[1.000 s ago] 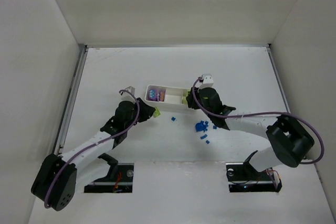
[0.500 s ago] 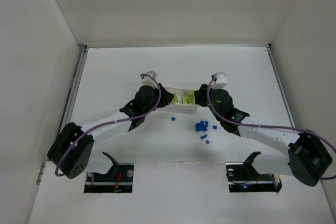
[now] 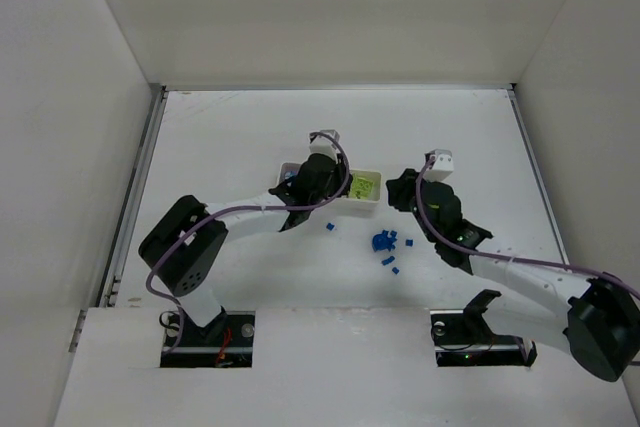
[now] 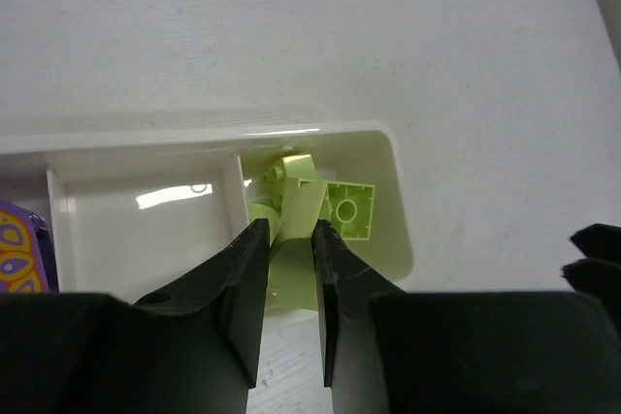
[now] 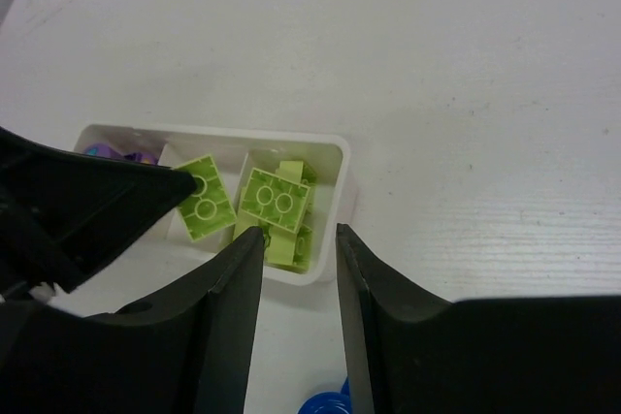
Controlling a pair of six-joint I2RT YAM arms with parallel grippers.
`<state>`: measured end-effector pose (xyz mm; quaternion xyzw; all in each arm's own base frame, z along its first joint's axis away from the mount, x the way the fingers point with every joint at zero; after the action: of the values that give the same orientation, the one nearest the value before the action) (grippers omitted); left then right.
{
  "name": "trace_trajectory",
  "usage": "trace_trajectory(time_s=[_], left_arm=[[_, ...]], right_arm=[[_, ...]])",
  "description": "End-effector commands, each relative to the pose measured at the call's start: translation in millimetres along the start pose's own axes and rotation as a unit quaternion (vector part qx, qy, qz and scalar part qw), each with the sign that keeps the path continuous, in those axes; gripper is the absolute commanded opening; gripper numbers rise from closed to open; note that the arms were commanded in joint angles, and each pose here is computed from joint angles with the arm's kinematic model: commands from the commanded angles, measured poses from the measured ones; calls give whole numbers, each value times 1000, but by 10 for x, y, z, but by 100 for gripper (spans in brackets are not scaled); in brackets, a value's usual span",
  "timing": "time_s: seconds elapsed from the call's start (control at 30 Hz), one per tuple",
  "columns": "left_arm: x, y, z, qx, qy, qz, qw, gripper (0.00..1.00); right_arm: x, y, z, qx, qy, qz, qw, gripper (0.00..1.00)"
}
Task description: Sort the legos into containers by color
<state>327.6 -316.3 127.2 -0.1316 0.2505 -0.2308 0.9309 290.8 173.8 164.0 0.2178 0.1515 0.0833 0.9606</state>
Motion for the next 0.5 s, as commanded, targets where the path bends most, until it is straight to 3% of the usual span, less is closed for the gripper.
trace_trajectory(time_s=[0.0,0.47], left_arm=[[28,-75,251,38,-39,13,998,15],[191,-119,-81,122,-3,41,992,15]], right_arm=[[-47,88,173,25,-31,16,999,42],[-104,104,236,36,-42,24,998,45]])
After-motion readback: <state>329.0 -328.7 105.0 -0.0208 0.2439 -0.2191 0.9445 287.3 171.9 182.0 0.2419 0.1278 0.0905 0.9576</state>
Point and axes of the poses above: each gripper's point midway between its finger pads, its own x axis out along the fingers, its own y axis along the line the jaws close on, z = x × y, the point moved 2 cm from there along -x, back along the fingers, and after that the axes turned 6 degrees about x, right-handed, at the moved point
